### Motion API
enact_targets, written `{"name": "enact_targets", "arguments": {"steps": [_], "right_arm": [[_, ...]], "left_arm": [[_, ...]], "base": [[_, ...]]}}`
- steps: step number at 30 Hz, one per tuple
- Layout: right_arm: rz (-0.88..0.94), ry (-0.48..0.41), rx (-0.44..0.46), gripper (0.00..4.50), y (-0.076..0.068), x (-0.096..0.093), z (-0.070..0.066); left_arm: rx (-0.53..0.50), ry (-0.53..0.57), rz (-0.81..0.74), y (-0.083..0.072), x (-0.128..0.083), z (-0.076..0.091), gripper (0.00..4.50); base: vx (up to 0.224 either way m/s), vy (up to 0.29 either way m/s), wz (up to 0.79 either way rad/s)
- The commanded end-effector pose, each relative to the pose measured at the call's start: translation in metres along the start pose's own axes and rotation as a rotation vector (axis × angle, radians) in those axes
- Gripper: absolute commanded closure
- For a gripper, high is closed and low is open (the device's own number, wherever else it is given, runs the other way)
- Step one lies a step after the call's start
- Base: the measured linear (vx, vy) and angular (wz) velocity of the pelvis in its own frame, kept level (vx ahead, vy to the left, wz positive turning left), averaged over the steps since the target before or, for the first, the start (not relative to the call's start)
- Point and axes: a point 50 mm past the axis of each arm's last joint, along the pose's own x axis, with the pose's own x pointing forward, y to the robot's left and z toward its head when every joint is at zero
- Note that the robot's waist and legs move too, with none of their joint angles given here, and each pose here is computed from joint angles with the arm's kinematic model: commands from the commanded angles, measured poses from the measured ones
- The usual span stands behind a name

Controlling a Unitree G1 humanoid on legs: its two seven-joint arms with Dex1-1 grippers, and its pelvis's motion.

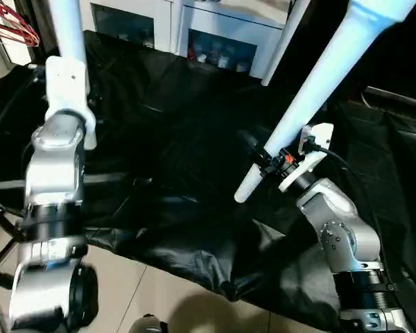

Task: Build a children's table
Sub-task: Flip table

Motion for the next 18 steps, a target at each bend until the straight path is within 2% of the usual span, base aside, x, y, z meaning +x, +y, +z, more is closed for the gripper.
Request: {"name": "enact_targets", "arguments": {"steps": [1, 8, 11, 12, 18], "right_arm": [[0.009, 0.01, -0.005, 1.72, 0.0, -0.002, -0.003], [0.001, 0.053, -0.044, 2.32, -0.002, -0.009, -0.012], [-0.004, 0.083, -0.068, 2.59, 0.0, -0.013, -0.019], [-0.034, 0.102, -0.092, 2.67, 0.001, -0.014, -0.025], [-0.142, 0.112, -0.131, 3.09, 0.001, -0.014, -0.033]], "left_arm": [[0.039, -0.084, -0.044, -0.011, -0.003, 0.019, 2.91], [0.051, -0.036, -0.1, -0.02, -0.024, -0.013, 2.91], [0.029, -0.024, -0.114, -0.022, -0.031, -0.028, 2.91], [0.003, -0.005, -0.137, -0.025, -0.034, -0.039, 2.91], [-0.013, 0.009, -0.174, -0.031, -0.035, -0.05, 2.91]], "base": [[0.0, 0.0, 0.0], [0.0, 0.0, 0.0], [0.0, 0.0, 0.0], [0.0, 0.0, 0.0], [0.0, 0.0, 0.0]]}}
